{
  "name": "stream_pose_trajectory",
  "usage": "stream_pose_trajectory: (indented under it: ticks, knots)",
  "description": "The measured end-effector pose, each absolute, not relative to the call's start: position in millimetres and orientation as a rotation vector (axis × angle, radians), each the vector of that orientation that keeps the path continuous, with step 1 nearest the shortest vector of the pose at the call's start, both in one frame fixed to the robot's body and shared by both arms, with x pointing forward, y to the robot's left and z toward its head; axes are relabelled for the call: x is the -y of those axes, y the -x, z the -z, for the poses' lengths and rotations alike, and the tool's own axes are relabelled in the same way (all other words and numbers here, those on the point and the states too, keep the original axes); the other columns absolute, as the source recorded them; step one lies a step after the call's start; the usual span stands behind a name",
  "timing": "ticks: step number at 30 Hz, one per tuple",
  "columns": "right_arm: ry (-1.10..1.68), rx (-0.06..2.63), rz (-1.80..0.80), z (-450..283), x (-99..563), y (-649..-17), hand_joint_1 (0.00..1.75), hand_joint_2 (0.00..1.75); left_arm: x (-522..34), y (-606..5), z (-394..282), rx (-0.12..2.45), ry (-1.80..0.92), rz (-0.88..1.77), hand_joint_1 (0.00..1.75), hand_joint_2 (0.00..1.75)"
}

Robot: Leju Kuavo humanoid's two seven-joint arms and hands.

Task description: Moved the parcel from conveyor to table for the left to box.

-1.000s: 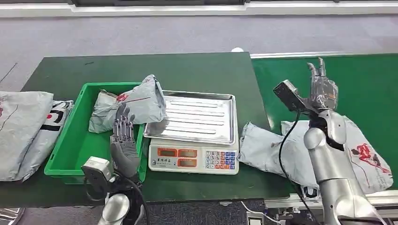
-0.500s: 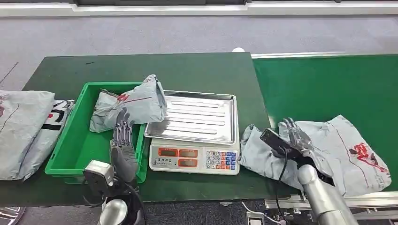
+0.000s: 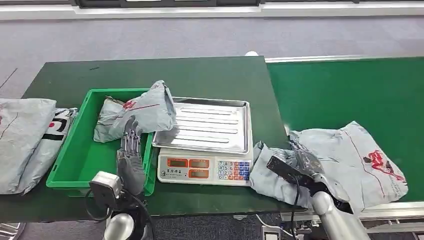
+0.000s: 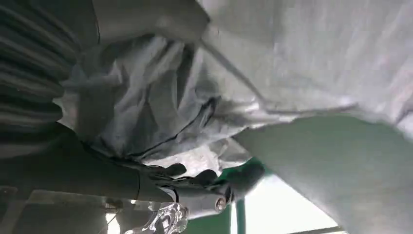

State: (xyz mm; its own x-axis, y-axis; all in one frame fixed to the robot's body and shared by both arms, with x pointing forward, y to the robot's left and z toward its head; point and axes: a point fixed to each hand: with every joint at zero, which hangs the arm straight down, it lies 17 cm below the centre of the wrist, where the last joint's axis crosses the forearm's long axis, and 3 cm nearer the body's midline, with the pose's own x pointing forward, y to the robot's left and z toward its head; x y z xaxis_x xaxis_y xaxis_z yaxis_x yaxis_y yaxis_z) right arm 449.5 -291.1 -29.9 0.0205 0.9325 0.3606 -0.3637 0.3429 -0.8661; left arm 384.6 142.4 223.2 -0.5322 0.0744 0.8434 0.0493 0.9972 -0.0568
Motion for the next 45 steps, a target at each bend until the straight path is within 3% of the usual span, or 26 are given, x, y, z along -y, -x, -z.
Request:
stream_pose_trajectory:
  ticks: [25,35,39,45]
  knots:
    - [0.595,1.191,-1.111,32.5,274.8,-429.1,1.75,1.75,-142.0,-387.1,-227.0,2.133,0.082,-0.026,0.0,0.0]
    - [0.835,1.556,-0.942,-92.5,279.5,-451.0,1.75,1.75,-142.8,-382.1,-226.6,2.139,0.073,-0.026,0.0,0.0]
    - [0.915,1.783,-0.83,-166.9,274.4,-442.1,1.75,1.75,-140.6,-381.6,-226.4,2.149,0.09,-0.025,0.0,0.0]
    - [0.958,1.914,-0.751,-213.3,271.5,-422.8,1.75,1.75,-138.2,-384.8,-226.2,2.154,0.107,-0.025,0.0,0.0]
